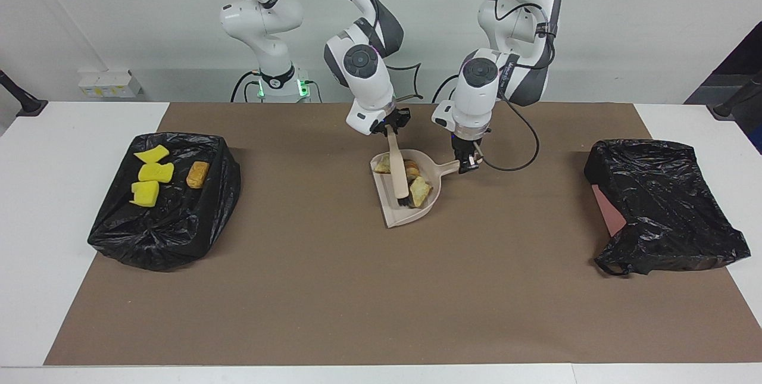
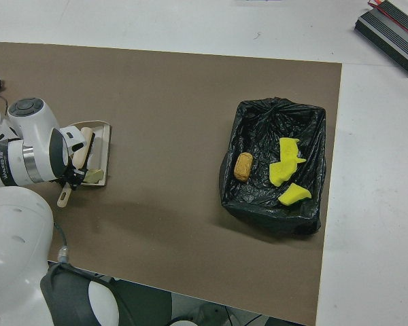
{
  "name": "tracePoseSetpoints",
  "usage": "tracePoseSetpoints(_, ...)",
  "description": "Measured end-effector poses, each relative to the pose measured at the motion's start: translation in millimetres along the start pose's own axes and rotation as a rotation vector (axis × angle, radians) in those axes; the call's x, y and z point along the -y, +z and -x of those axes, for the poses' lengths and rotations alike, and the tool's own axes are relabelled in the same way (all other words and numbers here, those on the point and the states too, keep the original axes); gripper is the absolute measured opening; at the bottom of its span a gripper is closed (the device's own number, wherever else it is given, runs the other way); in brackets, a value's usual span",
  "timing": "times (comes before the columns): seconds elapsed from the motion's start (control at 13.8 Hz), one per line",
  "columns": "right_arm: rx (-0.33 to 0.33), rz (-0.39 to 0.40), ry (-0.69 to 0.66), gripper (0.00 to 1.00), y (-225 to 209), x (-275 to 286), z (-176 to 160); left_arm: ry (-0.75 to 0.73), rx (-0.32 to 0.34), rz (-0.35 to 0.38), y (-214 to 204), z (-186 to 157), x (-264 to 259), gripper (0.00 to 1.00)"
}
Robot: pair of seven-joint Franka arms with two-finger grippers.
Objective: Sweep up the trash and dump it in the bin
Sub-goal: 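Sweep the beige chunks into the dustpan with the right gripper's brush, then carry the dustpan with the left gripper and tip it into the bag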
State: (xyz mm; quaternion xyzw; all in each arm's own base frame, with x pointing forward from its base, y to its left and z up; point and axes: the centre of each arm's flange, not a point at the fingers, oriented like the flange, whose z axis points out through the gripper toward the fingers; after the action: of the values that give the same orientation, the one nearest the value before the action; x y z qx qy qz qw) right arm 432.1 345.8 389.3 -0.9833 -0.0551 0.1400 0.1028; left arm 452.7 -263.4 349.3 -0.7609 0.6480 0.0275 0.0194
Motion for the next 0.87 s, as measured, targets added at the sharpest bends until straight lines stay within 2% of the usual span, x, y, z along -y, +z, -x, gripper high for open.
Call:
tracePoseSetpoints(0.22, 0.016, 0.09, 0.051, 0.27, -36, -18, 21, 0.001, -0.017, 0.012, 2, 10, 9, 0.32)
tracePoseSetpoints(0.36, 0.021, 0.151, 0.097, 0.27, -50, -19, 42, 0.0, -0.03, 0.02, 3, 31, 25, 0.32)
tracePoseSetpoints(0.72, 0.035, 0.208, 0.113, 0.27, -24, -21, 72, 0.006, -0.059, 0.04, -13, 80, 64, 0.32)
tracePoseSetpoints(0.87, 0.0, 0.206, 0.133, 0.27, 0, 6, 82, -0.005, -0.083, 0.048, -34, 96, 80, 0.32)
